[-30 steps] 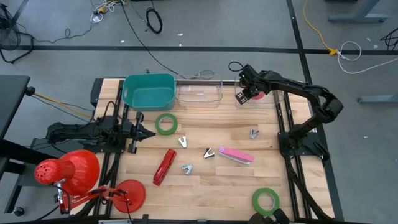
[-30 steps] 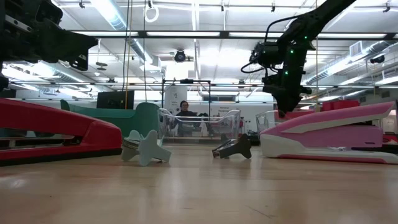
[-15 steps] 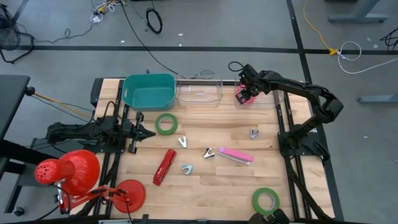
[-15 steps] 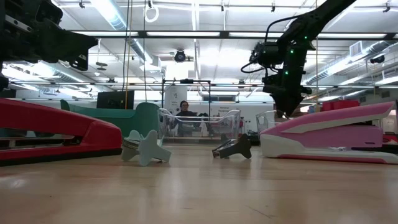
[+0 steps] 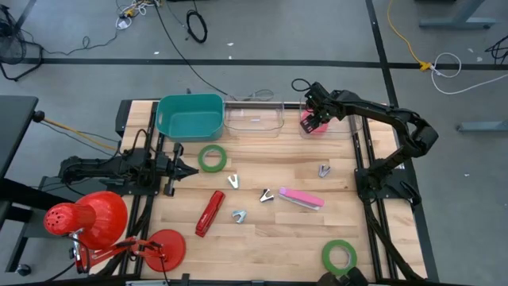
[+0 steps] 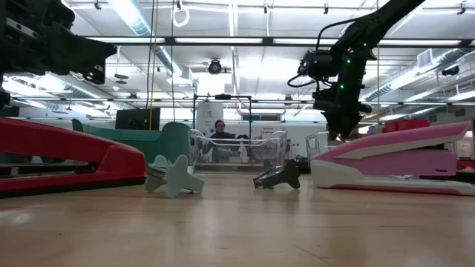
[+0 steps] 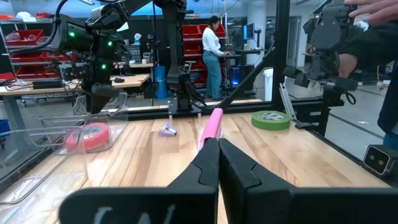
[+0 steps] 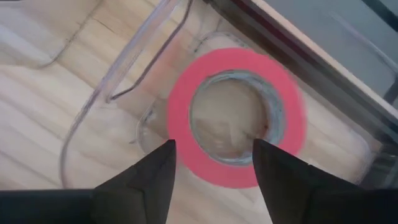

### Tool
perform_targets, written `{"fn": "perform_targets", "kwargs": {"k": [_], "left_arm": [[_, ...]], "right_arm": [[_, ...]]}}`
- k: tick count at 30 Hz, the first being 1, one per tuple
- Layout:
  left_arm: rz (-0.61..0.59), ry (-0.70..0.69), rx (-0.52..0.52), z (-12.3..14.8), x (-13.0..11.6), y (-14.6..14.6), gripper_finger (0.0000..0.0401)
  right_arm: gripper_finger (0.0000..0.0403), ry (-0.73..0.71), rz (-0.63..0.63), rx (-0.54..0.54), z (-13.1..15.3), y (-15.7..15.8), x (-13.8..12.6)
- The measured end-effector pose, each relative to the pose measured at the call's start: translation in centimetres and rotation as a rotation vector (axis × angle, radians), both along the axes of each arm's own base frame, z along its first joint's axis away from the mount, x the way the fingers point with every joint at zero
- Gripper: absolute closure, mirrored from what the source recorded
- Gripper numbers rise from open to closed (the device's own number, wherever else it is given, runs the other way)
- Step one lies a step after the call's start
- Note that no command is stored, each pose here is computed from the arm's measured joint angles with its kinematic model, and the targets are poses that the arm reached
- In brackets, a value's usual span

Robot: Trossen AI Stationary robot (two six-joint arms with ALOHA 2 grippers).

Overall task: Pick and place Stapler, Stapler remover, tape
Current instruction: Put the purple staple remover into the blue bin

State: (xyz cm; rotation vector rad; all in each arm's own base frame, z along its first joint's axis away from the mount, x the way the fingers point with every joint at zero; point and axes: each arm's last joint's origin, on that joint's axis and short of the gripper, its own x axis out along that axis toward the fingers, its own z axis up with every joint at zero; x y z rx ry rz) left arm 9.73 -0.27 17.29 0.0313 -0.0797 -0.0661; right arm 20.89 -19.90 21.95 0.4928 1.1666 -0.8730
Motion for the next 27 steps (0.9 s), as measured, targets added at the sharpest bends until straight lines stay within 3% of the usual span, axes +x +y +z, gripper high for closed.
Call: {"fn": "perform_targets", "kwargs": {"k": [15, 27], "left_arm": [[0.000, 0.000, 0.000, 0.0, 0.0, 0.0, 0.0398], [0.000, 0.000, 0.000, 0.0, 0.0, 0.0, 0.0398]], "right_arm": [[0.0191, -0.062, 0.013, -0.023, 1.8, 0.8, -0.6], [0.0191, -0.219, 0.131, 0.000, 4.5, 3.4, -0.4]]}}
